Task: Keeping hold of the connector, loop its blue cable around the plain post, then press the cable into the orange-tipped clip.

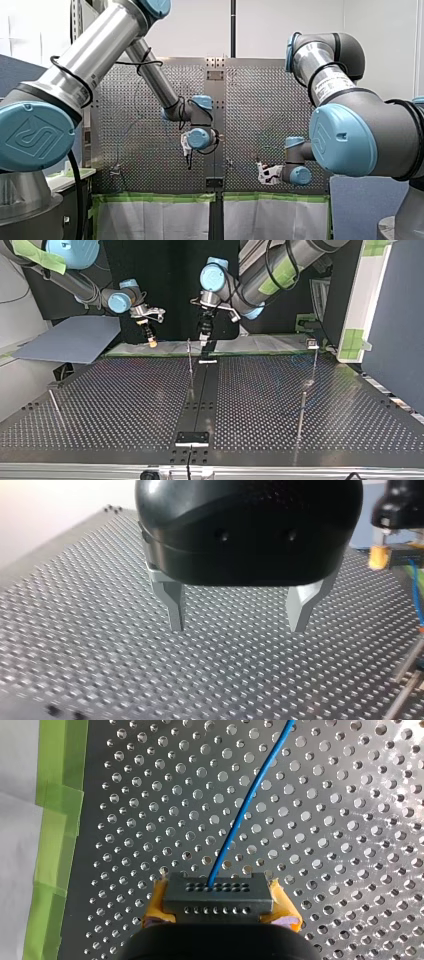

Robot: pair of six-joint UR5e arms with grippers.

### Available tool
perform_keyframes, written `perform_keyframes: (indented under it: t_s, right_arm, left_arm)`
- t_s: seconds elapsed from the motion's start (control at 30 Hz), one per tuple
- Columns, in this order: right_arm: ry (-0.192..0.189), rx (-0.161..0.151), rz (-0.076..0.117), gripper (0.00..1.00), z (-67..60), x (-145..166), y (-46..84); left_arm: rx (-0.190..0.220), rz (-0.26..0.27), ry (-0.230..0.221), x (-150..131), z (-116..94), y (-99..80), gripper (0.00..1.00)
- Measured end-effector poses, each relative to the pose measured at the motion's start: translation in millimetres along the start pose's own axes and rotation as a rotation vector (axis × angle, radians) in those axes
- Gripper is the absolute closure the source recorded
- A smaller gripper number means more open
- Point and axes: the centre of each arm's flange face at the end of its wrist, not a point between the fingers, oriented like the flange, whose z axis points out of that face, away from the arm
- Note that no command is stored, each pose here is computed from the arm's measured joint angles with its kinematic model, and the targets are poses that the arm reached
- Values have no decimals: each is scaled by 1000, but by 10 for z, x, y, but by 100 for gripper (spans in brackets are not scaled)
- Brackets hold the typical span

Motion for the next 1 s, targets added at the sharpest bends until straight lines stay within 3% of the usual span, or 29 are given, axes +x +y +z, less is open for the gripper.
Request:
perform_keyframes:
  t_s: [0.57, 1.0]
  right_arm:
    - [4, -2, 5, 100, 6, 4, 6]
    - [10, -1, 20, 100, 11, 9, 7]
  left_arm:
    - [18, -31, -40, -406, -527, 140, 0]
    - [3, -10, -48, -634, -995, 322, 0]
